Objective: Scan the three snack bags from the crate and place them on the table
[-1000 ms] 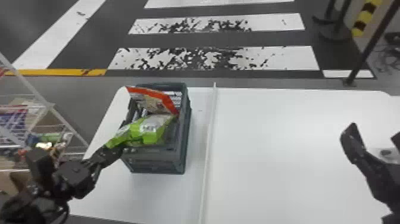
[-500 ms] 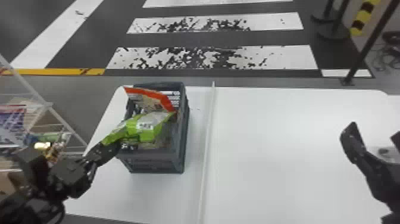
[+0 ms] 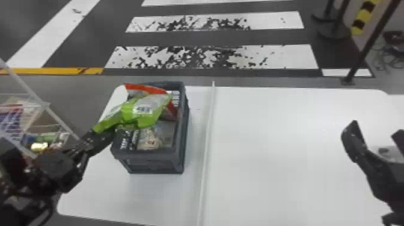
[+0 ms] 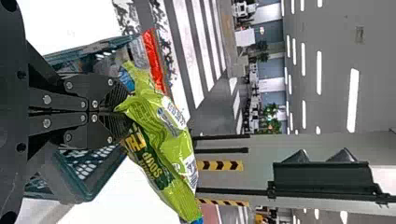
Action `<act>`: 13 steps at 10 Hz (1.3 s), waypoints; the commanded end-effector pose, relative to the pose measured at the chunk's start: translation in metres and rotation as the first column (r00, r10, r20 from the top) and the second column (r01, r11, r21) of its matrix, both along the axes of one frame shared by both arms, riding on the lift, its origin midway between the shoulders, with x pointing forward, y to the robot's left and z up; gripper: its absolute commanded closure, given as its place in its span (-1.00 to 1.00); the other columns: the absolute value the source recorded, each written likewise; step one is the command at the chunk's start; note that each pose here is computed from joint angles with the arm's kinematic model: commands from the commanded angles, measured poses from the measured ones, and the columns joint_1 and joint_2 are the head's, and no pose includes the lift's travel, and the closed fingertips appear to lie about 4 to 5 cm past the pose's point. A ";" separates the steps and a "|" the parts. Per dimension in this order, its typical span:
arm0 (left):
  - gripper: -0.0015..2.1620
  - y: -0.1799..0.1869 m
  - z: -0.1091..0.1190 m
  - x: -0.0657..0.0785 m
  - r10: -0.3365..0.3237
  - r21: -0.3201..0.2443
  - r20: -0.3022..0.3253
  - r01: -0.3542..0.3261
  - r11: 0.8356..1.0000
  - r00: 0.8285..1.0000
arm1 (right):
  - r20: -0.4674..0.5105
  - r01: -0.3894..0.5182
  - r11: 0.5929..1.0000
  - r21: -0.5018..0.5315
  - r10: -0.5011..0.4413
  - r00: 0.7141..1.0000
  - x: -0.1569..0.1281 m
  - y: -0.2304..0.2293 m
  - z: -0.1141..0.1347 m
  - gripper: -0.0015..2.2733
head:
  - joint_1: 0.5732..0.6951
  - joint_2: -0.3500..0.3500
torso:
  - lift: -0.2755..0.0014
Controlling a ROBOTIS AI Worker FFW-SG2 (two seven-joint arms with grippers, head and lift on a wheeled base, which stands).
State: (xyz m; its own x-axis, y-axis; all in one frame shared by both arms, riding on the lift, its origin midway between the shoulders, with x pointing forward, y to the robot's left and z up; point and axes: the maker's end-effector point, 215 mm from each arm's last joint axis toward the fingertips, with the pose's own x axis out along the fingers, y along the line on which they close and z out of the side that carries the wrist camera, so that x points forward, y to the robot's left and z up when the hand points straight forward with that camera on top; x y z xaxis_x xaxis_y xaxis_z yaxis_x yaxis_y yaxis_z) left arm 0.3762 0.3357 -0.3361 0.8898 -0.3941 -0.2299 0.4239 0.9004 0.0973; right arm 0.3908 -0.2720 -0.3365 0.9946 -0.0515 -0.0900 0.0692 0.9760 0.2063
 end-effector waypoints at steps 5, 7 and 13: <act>0.97 -0.118 0.029 -0.017 -0.162 -0.049 0.015 0.163 0.985 0.987 | 0.016 0.010 1.000 0.002 -0.010 1.000 0.009 -0.008 0.011 -0.88 | 1.00 -0.02 | 0.73; 0.97 -0.182 0.004 -0.023 -0.229 -0.028 -0.018 0.228 0.973 0.973 | 0.024 0.011 1.000 0.008 -0.011 1.000 0.011 -0.008 0.014 -0.88 | 1.00 -0.25 | 0.73; 0.97 -0.348 -0.141 -0.048 -0.396 0.077 -0.144 0.409 0.909 0.907 | -0.016 0.017 1.000 0.008 -0.017 1.000 0.015 -0.019 0.012 -0.88 | 1.00 -1.00 | 0.73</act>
